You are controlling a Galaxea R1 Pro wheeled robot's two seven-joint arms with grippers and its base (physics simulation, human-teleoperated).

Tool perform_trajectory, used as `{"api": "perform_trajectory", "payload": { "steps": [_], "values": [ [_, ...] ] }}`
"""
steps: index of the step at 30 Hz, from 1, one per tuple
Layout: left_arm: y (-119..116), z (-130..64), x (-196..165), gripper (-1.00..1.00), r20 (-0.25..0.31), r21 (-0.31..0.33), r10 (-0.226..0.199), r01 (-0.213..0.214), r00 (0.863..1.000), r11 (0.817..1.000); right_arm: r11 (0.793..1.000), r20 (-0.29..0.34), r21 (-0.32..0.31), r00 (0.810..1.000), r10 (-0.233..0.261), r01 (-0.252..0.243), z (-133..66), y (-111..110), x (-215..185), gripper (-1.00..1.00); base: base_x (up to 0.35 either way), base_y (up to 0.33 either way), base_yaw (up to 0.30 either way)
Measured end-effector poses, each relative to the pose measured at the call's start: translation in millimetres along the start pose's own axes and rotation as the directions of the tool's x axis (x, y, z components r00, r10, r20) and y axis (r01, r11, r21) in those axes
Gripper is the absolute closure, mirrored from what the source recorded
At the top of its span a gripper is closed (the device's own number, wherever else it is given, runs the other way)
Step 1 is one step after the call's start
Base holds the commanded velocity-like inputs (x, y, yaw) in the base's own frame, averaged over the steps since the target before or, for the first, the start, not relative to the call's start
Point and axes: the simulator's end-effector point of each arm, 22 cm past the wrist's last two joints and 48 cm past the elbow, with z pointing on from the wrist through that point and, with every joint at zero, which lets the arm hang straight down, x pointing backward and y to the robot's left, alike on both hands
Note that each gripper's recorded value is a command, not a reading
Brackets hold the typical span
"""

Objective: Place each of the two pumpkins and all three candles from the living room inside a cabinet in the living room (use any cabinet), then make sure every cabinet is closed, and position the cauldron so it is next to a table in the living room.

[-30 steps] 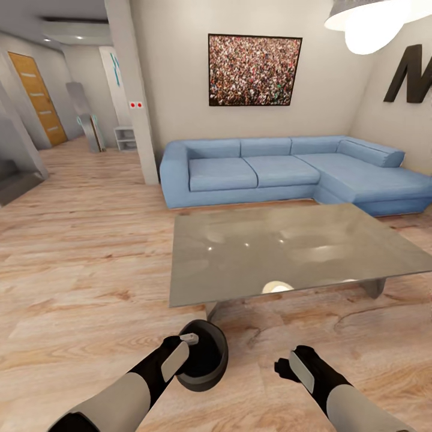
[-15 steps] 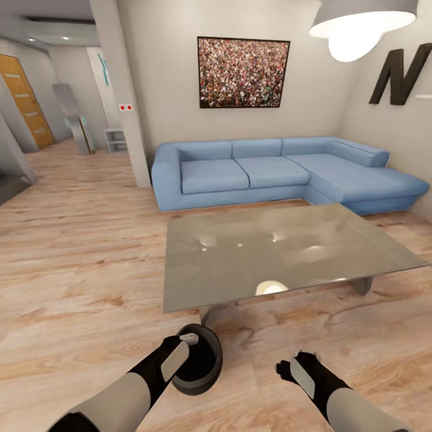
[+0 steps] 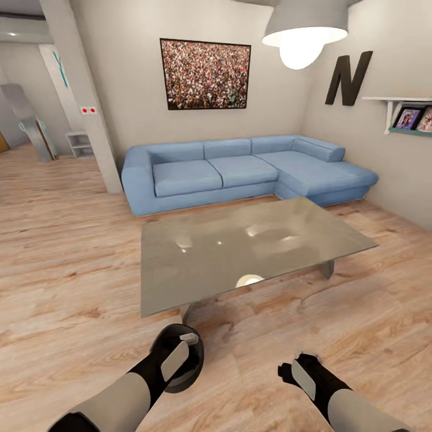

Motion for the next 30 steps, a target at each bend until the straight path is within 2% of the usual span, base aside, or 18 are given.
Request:
{"api": "perform_trajectory", "payload": {
  "steps": [30],
  "values": [
    [0.0,0.0,-0.2,-1.0,0.001,0.0,-0.001,0.001,1.0,1.0,1.0,-0.009,0.007,1.0,0.004,-0.004,1.6,-4.3,3.8,-1.0,-0.002,0.0,-0.294]
  ]
}}
